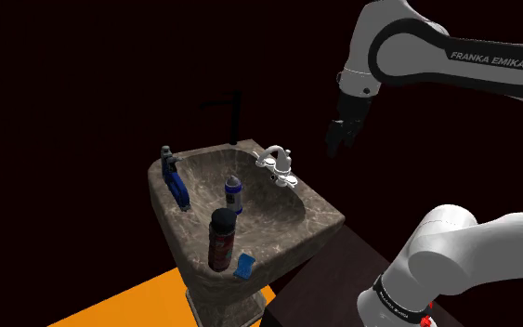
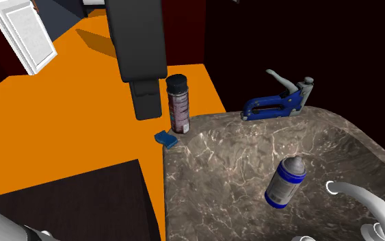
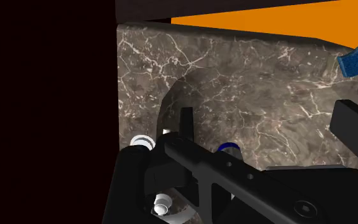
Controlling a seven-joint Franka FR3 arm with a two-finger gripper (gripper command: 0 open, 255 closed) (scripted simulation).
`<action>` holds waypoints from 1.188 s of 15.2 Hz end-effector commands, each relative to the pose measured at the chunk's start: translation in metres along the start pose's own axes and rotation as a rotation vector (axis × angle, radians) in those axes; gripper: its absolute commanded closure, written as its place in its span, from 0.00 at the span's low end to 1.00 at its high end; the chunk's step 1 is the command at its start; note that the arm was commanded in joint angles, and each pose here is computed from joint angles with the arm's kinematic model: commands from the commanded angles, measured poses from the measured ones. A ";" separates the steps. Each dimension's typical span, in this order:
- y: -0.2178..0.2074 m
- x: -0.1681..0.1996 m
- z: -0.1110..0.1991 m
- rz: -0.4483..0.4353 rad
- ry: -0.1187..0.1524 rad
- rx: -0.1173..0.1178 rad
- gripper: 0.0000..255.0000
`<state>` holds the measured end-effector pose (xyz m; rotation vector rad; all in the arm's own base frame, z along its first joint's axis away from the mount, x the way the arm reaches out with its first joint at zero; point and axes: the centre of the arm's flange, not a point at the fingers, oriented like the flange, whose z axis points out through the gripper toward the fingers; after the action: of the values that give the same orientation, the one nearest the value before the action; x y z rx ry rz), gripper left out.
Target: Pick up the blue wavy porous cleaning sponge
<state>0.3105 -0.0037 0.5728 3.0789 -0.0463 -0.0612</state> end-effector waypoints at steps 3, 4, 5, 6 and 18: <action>-0.018 -0.002 0.019 0.031 0.000 0.006 0.00; -0.026 -0.002 0.028 0.046 0.000 0.009 0.00; -0.035 -0.003 0.038 0.061 0.000 0.011 0.00; -0.044 -0.003 0.047 0.077 0.000 0.014 0.00; -0.152 0.003 0.157 0.261 0.000 0.049 0.00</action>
<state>0.3078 0.1301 0.4172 3.0899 -0.4248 -0.0509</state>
